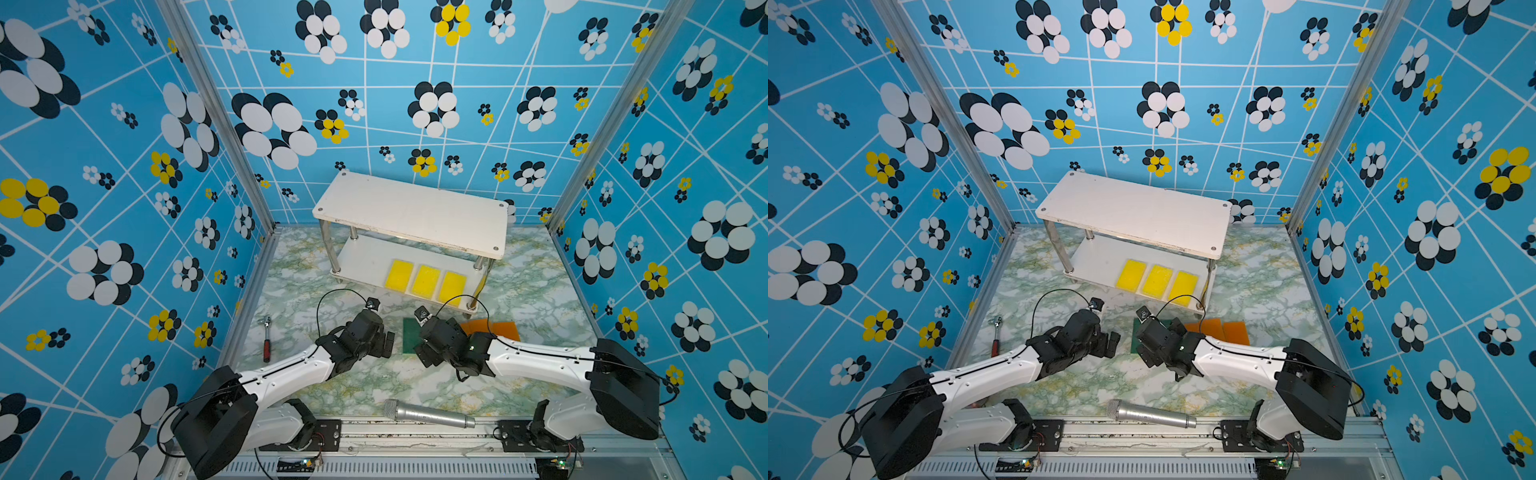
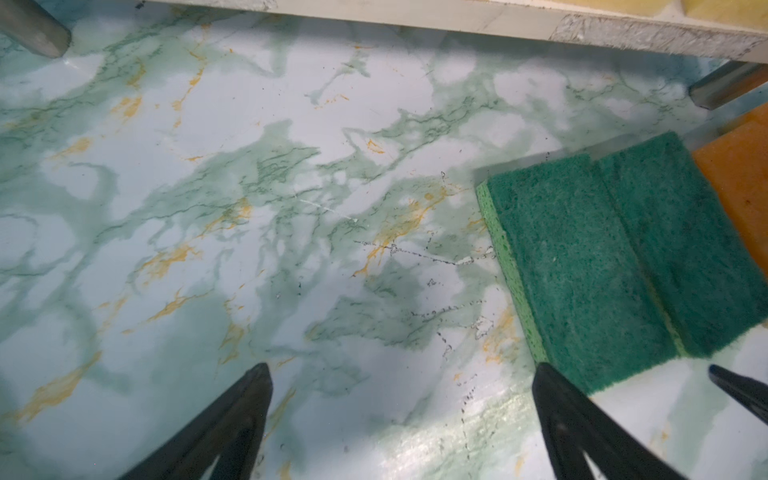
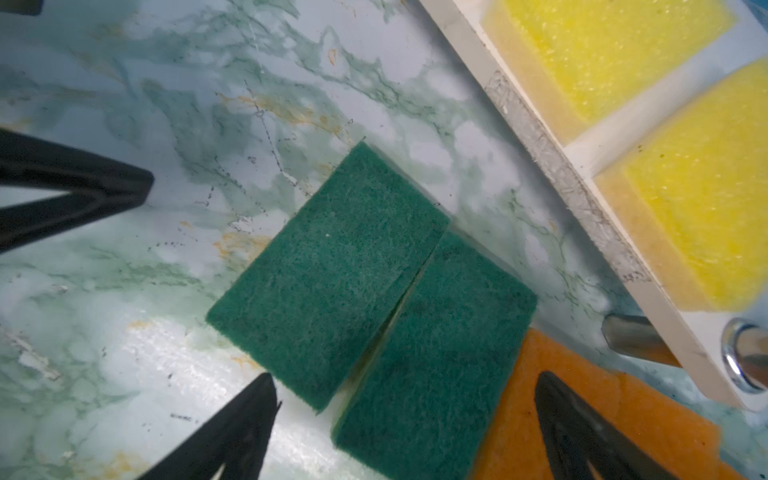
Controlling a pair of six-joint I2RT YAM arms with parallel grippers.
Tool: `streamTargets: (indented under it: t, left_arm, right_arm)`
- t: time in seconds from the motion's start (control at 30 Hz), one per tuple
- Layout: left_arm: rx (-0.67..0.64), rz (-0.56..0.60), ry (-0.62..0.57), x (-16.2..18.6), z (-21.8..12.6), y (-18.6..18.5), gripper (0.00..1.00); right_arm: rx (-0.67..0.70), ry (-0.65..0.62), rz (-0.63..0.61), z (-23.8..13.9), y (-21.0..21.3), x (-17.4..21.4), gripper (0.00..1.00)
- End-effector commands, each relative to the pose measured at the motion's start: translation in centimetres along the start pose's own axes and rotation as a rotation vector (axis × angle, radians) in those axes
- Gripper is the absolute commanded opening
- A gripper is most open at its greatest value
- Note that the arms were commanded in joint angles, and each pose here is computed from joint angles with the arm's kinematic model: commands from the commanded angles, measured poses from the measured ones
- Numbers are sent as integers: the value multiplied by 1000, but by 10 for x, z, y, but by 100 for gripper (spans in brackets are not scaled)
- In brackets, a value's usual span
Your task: Place and organize the cleaning sponges onto the shelf
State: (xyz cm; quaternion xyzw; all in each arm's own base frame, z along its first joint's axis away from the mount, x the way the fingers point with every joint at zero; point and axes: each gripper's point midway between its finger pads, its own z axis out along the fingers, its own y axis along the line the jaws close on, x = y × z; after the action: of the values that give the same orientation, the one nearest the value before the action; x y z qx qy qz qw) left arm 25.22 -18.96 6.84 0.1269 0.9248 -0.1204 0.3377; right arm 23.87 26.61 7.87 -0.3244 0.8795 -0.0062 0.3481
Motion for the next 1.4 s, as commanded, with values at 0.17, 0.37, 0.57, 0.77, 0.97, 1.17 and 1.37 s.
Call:
streamTargets:
  t: [0.17,0.37,0.57,0.77,0.97,1.17,1.37]
  left_arm:
    - [-37,-47,-24,3,-10,16,99]
    - [-54,-79,-47,3,-14,27,99]
    - [-50,-97,-70,1,-19,31,99]
    - [-22,-119,-99,-3,-25,30,99]
    - [2,-129,-123,-9,-29,28,99]
    - [1,-134,-121,-9,-27,29,99]
    - [28,-128,-123,-11,-25,24,99]
  right_arm:
    - [69,41,-71,-1,-8,0,99]
    - [110,94,-117,8,-6,4,99]
    - [95,110,-158,17,9,-3,98]
    - [39,73,-194,24,28,-18,97]
    - [-54,50,-228,28,49,-28,95]
    - [-25,1,-200,16,37,-34,95]
    - [102,25,-138,1,5,-21,96]
